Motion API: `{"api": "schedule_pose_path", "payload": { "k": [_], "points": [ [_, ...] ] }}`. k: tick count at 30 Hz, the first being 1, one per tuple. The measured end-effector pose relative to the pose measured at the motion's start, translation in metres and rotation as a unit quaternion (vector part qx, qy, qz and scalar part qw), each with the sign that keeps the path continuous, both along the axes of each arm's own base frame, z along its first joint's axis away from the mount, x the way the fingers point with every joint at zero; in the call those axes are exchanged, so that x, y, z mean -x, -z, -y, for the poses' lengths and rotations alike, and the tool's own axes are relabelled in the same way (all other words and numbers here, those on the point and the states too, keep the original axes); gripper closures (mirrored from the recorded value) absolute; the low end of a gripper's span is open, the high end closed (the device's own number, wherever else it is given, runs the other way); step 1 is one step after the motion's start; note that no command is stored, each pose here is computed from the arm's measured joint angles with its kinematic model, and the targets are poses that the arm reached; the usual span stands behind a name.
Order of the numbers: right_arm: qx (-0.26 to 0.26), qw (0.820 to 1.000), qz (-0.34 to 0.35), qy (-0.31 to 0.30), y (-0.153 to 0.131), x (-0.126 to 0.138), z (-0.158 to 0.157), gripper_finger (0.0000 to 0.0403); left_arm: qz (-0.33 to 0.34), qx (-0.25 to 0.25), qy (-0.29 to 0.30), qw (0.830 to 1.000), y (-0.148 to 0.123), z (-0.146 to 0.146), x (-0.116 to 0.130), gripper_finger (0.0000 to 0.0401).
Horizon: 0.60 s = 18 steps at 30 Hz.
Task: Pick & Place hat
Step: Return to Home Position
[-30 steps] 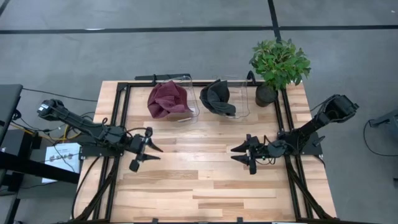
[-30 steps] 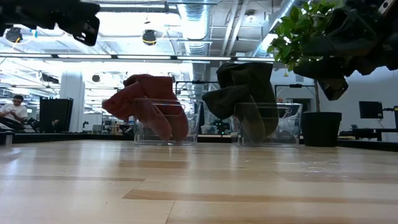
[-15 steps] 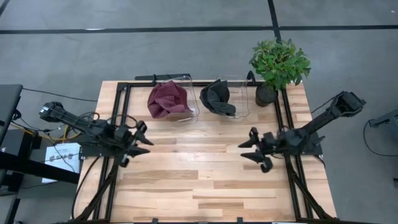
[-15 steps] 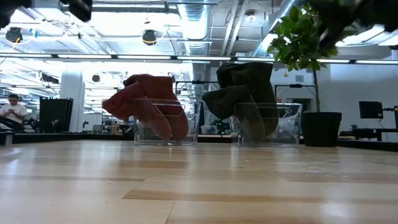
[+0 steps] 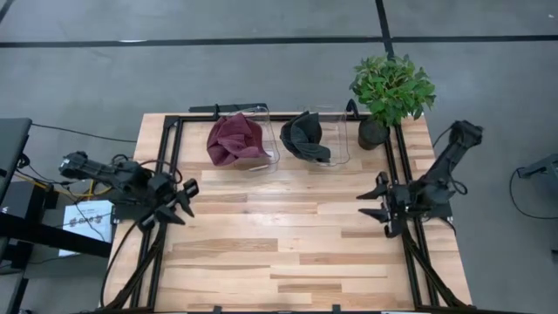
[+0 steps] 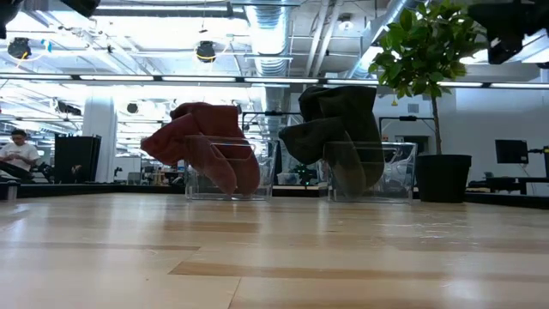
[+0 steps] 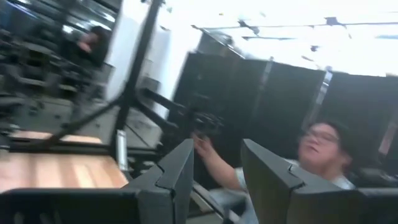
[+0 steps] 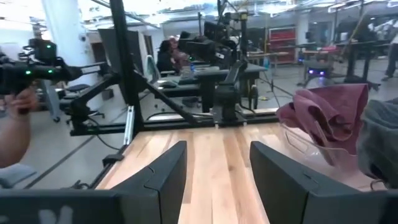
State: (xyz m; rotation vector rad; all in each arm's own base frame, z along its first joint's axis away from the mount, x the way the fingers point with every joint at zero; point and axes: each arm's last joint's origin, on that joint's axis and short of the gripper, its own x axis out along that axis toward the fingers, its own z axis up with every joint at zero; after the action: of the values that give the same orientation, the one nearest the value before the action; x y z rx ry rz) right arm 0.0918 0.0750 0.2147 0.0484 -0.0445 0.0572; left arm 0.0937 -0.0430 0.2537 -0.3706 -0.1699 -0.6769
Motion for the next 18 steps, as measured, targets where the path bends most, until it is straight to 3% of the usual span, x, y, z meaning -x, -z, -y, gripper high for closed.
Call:
{"api": "schedule_pose_path", "payload": {
  "k": [3,10,14,18],
  "points": [
    [0.008,1.000,-0.007,-0.018,0.001,0.009,0.004,0.0235,-0.004,-0.015,0.027,1.000,0.002,0.001,0.000,0.0270],
    [0.007,0.997,-0.034,-0.075,0.010,0.023,0.010,0.0231,-0.029,-0.033,0.010,0.999,0.017,-0.002,-0.005,0.0270],
    [0.015,0.987,-0.049,-0.150,0.015,0.027,0.007,0.0233,-0.057,-0.020,0.019,0.998,0.028,-0.002,-0.007,0.0270],
    [0.023,0.970,-0.048,-0.237,0.022,0.029,0.001,0.0234,-0.087,-0.010,0.085,0.993,0.036,0.001,-0.006,0.0270]
  ]
}}
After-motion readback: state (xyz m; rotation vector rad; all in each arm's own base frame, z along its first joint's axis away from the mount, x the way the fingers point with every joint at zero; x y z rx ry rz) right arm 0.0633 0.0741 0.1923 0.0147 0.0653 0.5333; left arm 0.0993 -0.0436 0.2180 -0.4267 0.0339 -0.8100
